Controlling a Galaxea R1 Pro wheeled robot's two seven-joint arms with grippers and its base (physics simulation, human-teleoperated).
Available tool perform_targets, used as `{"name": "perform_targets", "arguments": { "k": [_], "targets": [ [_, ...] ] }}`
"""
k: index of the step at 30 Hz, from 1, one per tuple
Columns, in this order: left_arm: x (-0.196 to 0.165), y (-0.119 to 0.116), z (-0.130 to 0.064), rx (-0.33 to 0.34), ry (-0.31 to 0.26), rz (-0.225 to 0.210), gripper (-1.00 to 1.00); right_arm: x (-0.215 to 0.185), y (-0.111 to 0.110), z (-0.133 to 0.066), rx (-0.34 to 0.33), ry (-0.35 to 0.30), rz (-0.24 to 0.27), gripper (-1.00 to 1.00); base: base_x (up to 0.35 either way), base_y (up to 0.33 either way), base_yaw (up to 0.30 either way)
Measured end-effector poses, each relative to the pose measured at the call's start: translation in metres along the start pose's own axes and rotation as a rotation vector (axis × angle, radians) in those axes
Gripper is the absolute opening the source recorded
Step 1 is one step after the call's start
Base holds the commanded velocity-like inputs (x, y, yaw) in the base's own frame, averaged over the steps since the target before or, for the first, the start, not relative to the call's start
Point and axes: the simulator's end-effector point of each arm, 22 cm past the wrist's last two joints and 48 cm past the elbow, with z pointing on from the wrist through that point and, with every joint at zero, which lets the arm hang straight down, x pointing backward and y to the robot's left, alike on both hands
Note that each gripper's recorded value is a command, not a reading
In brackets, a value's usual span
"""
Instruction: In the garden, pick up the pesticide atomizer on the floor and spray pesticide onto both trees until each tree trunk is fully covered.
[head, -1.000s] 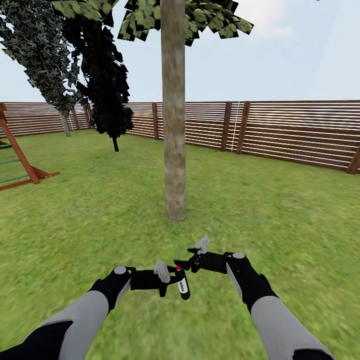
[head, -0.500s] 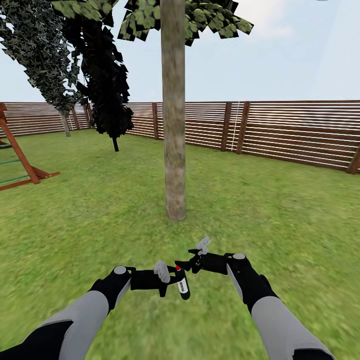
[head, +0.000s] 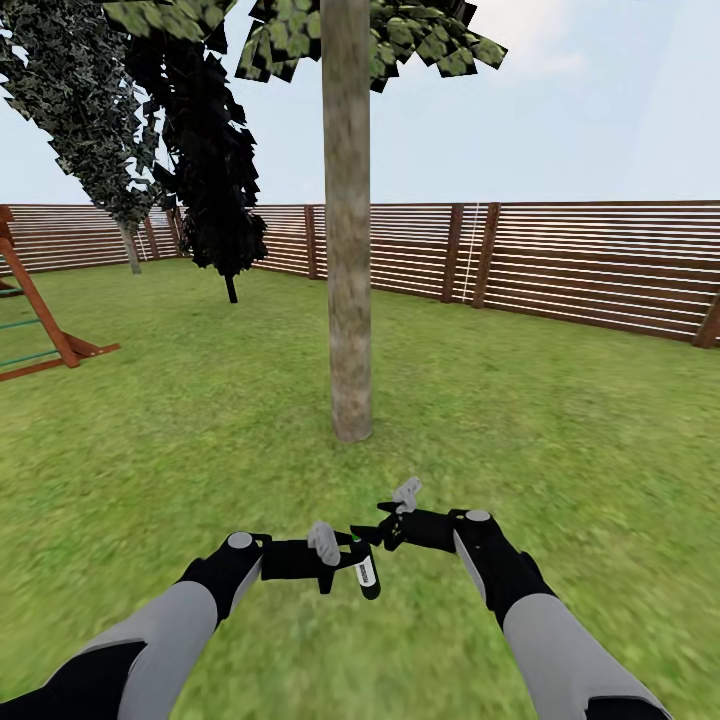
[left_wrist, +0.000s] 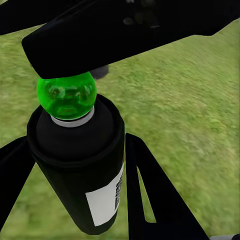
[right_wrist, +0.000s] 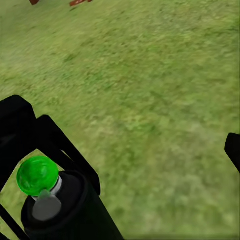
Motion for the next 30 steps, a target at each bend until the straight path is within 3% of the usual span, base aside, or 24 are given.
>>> {"name": "perform_targets", "arguments": {
  "k": [3,8,13,15,16,18,19,21,22,24,26,27,30],
  "targets": [
    [0.000,0.000,0.000,0.000,0.000,0.000,-1.00,-0.001,-0.004,-0.002,0.012,-0.003,0.000,1.00,0.000,0.000,0.000],
    [0.000,0.000,0.000,0.000,0.000,0.000,-1.00,0.000,-0.043,-0.020,0.130,0.003,-0.008,1.00,0.000,0.000,0.000],
    [0.000,0.000,0.000,0.000,0.000,0.000,-1.00,0.008,-0.114,-0.086,0.278,0.038,-0.046,1.00,0.000,0.000,0.000],
    [0.000,0.000,0.000,0.000,0.000,0.000,-1.00,0.006,-0.163,-0.143,0.391,0.003,-0.007,1.00,0.000,0.000,0.000],
    [0.000,0.000,0.000,0.000,0.000,0.000,-1.00,-0.001,-0.194,-0.185,0.478,-0.067,0.053,1.00,0.000,0.000,0.000],
    [0.000,0.000,0.000,0.000,-0.001,0.000,-1.00,0.006,-0.246,-0.265,0.652,-0.142,0.139,1.00,0.000,0.000,0.000],
    [0.000,0.000,0.000,-0.001,-0.001,0.000,-1.00,0.028,-0.267,-0.300,0.750,-0.138,0.187,1.00,0.000,0.000,0.000],
    [0.000,0.001,-0.001,-0.003,-0.001,0.001,-1.00,0.111,-0.298,-0.365,0.976,-0.051,0.280,1.00,0.000,0.000,0.000],
    [0.000,0.002,-0.001,-0.005,0.000,0.001,-1.00,0.163,-0.300,-0.387,1.067,0.006,0.321,1.00,0.000,0.000,0.000],
    [0.000,0.003,-0.002,-0.010,0.000,0.002,-1.00,0.252,-0.281,-0.402,1.167,0.090,0.359,1.00,0.000,0.000,0.000],
    [-0.002,0.012,-0.005,-0.044,-0.012,-0.005,-1.00,0.298,-0.255,-0.399,1.192,0.121,0.325,1.00,0.000,0.000,0.000],
    [-0.003,0.026,-0.010,-0.101,-0.023,-0.013,-1.00,0.307,-0.247,-0.391,1.184,0.127,0.320,1.00,0.000,0.000,0.000],
    [-0.003,0.081,-0.028,-0.352,-0.040,-0.032,-1.00,0.326,-0.226,-0.367,1.154,0.140,0.328,1.00,0.000,0.000,0.000]
  ]
}}
